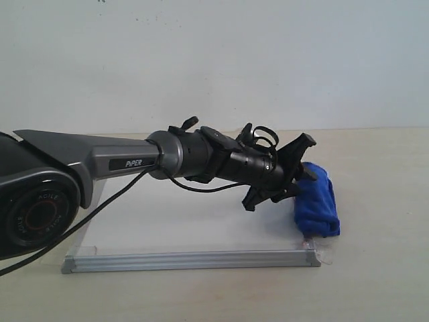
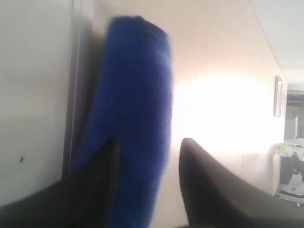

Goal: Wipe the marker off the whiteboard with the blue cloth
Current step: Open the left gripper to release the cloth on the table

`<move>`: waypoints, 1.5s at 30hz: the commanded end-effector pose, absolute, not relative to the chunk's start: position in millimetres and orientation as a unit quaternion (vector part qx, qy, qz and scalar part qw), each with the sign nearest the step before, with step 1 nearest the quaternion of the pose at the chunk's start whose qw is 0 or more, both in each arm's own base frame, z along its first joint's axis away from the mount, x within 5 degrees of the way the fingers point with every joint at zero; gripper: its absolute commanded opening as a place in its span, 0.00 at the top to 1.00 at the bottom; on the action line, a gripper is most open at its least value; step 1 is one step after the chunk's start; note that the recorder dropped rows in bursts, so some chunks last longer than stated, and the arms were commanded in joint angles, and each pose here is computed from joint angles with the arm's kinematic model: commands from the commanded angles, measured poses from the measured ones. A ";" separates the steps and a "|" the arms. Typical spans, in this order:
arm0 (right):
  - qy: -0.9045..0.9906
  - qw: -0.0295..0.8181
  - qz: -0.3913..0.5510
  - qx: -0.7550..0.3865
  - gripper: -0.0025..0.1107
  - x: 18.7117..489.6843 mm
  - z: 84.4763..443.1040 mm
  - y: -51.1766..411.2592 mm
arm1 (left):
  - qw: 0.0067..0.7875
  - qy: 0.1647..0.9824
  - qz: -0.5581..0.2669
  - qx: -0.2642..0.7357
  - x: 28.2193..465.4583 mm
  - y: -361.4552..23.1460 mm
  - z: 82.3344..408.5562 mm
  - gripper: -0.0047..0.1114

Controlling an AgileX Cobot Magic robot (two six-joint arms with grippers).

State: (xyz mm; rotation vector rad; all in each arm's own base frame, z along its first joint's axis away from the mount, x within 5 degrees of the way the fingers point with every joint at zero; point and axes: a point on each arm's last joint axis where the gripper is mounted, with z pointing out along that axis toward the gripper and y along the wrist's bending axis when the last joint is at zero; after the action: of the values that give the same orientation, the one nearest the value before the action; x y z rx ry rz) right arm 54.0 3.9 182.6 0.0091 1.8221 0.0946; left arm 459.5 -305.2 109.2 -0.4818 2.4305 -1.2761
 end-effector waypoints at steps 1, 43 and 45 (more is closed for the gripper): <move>0.785 0.618 0.038 0.005 0.98 53.8 184.1 3.5 | 0.163 0.857 -0.454 -0.180 459.5 -306.7 99.6 0.59; 0.786 0.617 0.037 0.005 0.98 53.8 183.8 3.4 | 0.097 0.914 -0.392 -0.051 446.2 -288.0 111.9 0.92; 0.786 0.617 0.037 0.005 0.98 53.8 183.8 3.4 | 0.099 0.914 -0.391 -0.045 441.7 -296.4 110.9 0.92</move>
State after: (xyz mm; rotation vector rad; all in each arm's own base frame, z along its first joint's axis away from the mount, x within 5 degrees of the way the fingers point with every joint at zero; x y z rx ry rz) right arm 54.0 3.9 182.6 0.0091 1.8221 0.0946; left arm 448.9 -283.6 106.0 -0.1698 2.7068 -1.1575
